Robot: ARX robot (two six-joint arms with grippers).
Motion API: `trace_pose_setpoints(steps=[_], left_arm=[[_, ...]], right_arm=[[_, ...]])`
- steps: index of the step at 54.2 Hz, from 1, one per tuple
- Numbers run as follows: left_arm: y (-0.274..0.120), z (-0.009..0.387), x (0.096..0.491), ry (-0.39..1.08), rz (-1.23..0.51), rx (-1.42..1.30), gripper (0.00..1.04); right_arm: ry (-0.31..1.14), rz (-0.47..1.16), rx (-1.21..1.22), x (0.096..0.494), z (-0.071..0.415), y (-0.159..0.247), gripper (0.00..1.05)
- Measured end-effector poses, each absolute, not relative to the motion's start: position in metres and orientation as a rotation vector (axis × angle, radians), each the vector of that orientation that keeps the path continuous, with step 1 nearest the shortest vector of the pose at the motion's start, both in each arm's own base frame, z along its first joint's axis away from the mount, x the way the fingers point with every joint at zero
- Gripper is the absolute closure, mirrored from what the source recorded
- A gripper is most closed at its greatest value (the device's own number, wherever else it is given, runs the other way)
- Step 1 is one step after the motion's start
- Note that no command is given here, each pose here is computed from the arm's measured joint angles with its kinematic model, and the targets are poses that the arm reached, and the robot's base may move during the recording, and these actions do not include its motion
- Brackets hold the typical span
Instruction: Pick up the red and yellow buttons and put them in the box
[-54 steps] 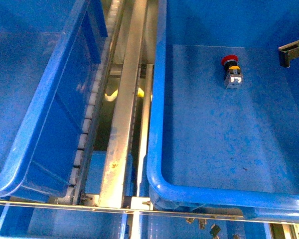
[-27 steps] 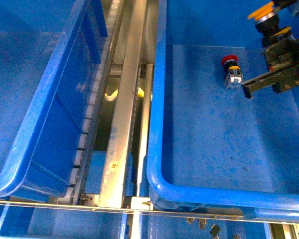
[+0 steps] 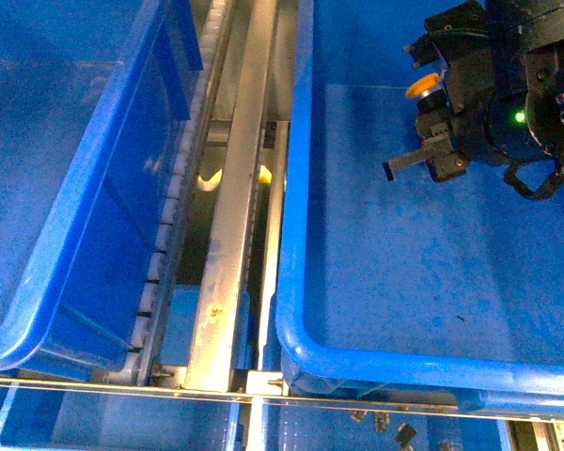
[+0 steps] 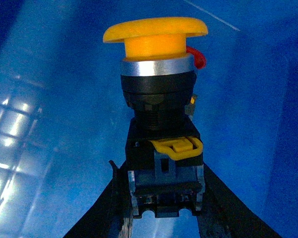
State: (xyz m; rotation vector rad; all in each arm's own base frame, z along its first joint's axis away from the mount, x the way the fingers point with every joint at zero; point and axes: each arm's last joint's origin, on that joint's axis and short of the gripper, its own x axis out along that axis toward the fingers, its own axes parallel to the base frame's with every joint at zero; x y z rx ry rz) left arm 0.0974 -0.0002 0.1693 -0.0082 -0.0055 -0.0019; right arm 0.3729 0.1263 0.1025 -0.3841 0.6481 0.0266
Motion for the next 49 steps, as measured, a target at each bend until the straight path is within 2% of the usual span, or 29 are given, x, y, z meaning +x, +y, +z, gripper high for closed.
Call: trace_pose_setpoints(steps=[9, 20, 30, 36, 45, 49], left_arm=[[0.000, 0.169, 0.097, -0.006, -0.002, -0.008, 0.08], [0.000, 0.169, 0.097, -0.006, -0.002, -0.008, 0.08], [0.000, 0.169, 0.097, -0.006, -0.002, -0.008, 0.08], [0.000, 0.169, 0.097, -0.006, -0.002, -0.008, 0.08], [0.000, 0.169, 0.097, -0.006, -0.002, -0.008, 0.08], [0.000, 0.169, 0.097, -0.006, -0.002, -0.008, 0.08]], right_arm=[[0.683, 0.016, -0.355, 0.378, 0.101, 0.129, 0.78], [0.733, 0.041, -0.308, 0.376, 0.098, 0.129, 0.48], [0.708, 0.030, -0.262, 0.371, 0.102, 0.126, 0.20], [0.642, 0.011, -0.231, 0.360, 0.114, 0.116, 0.05], [0.502, -0.017, -0.149, 0.320, 0.159, 0.084, 0.06], [0.485, -0.033, -0.104, 0.296, 0.169, 0.069, 0.06]])
